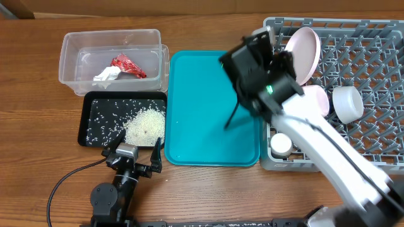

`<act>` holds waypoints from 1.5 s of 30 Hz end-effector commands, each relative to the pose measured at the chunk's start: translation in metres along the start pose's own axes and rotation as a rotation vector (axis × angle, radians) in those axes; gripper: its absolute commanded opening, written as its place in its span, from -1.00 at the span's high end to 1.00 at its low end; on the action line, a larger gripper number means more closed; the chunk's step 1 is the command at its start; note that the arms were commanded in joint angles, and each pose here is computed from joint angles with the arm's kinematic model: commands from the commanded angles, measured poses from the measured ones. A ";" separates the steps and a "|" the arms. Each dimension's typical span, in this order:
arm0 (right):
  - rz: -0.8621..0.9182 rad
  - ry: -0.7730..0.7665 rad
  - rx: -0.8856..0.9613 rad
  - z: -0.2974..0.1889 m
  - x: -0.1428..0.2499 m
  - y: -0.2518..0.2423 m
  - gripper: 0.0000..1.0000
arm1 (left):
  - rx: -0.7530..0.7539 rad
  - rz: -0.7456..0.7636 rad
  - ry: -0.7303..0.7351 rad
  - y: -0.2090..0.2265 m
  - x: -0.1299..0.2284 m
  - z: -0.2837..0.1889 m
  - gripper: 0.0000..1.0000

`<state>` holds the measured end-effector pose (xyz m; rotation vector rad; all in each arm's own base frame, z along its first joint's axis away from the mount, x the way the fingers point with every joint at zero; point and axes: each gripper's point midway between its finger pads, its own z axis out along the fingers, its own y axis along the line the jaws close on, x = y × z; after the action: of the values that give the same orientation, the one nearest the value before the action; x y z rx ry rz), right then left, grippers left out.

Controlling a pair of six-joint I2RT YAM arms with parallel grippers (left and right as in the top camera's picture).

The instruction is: Sort waste into correct bins and load items into the dishwasher

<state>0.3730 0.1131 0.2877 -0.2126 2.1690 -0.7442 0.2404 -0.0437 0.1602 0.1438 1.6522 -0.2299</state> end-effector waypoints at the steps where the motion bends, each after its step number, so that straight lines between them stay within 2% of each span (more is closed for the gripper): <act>1: 0.146 -0.109 -0.338 -0.070 -0.017 0.008 -0.34 | 0.006 0.016 -0.008 -0.001 0.000 0.000 -0.99; 3: 0.173 -0.163 -0.522 -0.109 -0.019 0.013 -0.60 | 0.006 0.016 -0.008 -0.001 0.000 0.000 -1.00; 5: 0.189 -0.210 -0.684 -0.143 -0.020 0.014 -1.00 | 0.006 0.016 -0.008 -0.001 0.000 0.000 -1.00; 8: 0.207 -0.264 -0.858 -0.181 -0.016 0.005 -1.00 | 0.006 0.016 -0.008 -0.001 0.000 0.000 -1.00; 12: 0.229 -0.323 -0.988 -0.213 -0.010 -0.012 -1.00 | 0.006 0.016 -0.008 -0.001 0.000 0.000 -1.00; 19: 0.175 -0.249 -0.934 -0.205 0.023 -0.027 -1.00 | 0.006 0.016 -0.008 -0.001 0.000 0.000 -1.00; 25: 0.163 -0.322 -0.773 -0.194 0.028 -0.065 -1.00 | 0.005 0.016 -0.008 0.000 0.000 0.000 -1.00; 28: 0.201 -0.357 -0.755 -0.199 0.031 -0.082 -1.00 | 0.005 0.016 -0.008 0.000 0.000 0.000 -1.00; 35: 0.434 -0.440 -0.653 -0.184 0.030 -0.132 -1.00 | 0.005 0.016 -0.008 0.000 0.000 0.000 -1.00; 40: 0.522 -0.428 -0.563 -0.150 0.050 -0.136 -1.00 | 0.006 0.016 -0.008 -0.001 0.000 0.000 -1.00; 45: 0.546 -0.416 -0.552 -0.112 0.083 -0.106 -1.00 | 0.006 0.016 -0.008 -0.001 0.000 0.000 -1.00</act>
<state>0.2256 0.0405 0.3808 -0.0169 1.8288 0.1703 0.2404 -0.0437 0.1601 0.1435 1.6522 -0.2296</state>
